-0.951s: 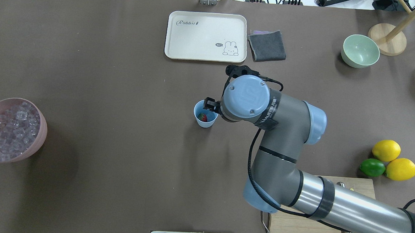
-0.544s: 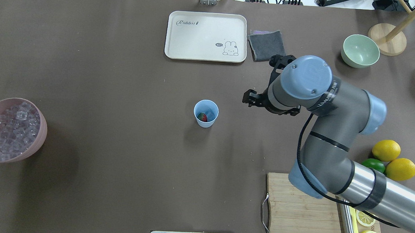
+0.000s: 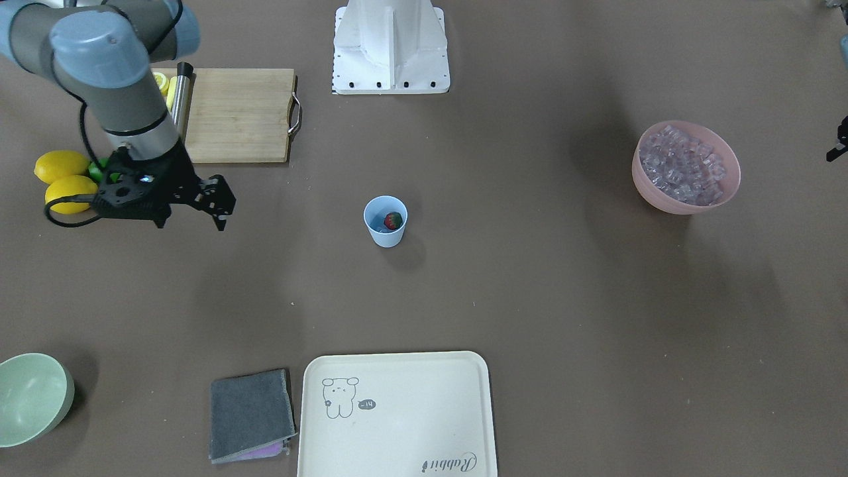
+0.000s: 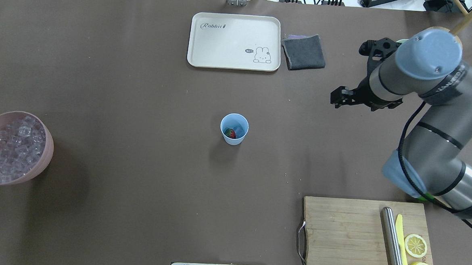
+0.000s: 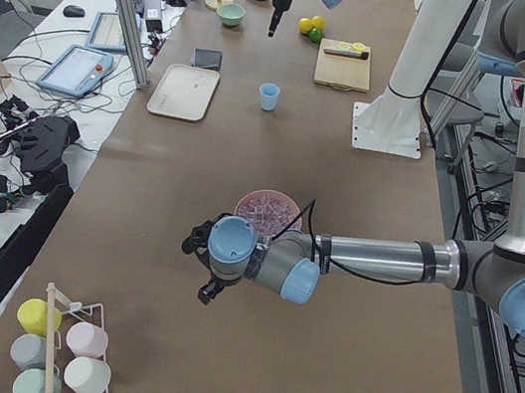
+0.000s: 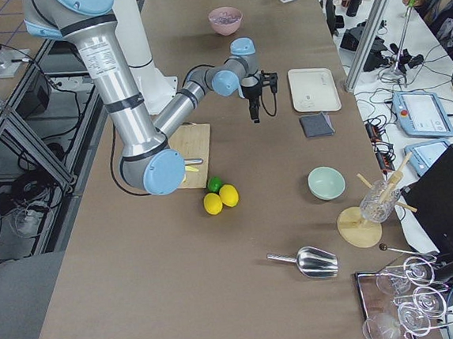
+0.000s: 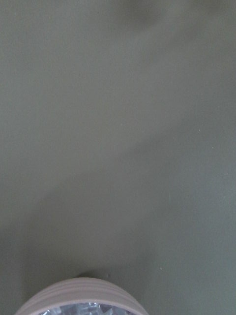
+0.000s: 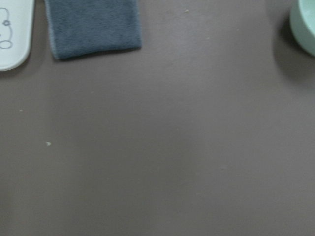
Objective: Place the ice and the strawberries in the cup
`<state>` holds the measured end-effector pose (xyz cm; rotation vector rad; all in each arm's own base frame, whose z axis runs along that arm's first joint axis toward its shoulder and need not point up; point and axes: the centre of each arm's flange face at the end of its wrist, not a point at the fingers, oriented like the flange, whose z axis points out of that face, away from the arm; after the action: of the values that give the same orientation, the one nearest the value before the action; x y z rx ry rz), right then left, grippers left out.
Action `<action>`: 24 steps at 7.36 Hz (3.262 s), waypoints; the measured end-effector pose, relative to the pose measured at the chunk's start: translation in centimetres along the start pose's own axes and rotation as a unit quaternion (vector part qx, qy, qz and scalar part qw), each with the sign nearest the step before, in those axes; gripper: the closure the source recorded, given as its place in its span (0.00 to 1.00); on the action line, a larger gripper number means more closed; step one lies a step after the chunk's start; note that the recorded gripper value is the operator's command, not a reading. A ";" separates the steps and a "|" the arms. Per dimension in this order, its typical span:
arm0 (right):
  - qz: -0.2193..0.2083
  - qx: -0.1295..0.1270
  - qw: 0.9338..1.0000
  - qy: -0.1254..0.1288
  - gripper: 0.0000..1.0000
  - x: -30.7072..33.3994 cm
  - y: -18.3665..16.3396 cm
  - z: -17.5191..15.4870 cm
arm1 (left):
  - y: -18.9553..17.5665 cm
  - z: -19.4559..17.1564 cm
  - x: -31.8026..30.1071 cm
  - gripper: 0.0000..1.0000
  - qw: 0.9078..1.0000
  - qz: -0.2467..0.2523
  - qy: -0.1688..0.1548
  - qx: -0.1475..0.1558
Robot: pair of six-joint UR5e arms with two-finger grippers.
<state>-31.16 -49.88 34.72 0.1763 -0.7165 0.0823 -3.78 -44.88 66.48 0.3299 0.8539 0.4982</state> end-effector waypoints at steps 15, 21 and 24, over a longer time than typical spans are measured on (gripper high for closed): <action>0.026 -0.087 0.996 -0.012 0.00 52.1 11.9 -4.1 | 1.9 -7.7 -3.1 0.01 0.996 0.022 -0.044 -0.080; 0.026 -0.079 0.996 -0.007 0.00 52.2 11.9 -4.8 | 2.4 -7.3 -3.1 0.01 0.995 0.023 -0.042 -0.083; 0.027 -0.079 0.997 -0.007 0.00 52.2 11.9 -4.9 | 2.5 -7.2 -3.2 0.01 0.995 0.023 -0.041 -0.084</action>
<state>9.59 -36.53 67.08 0.0074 -0.7392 0.0749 -11.88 -43.92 65.23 0.2147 0.7215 0.5906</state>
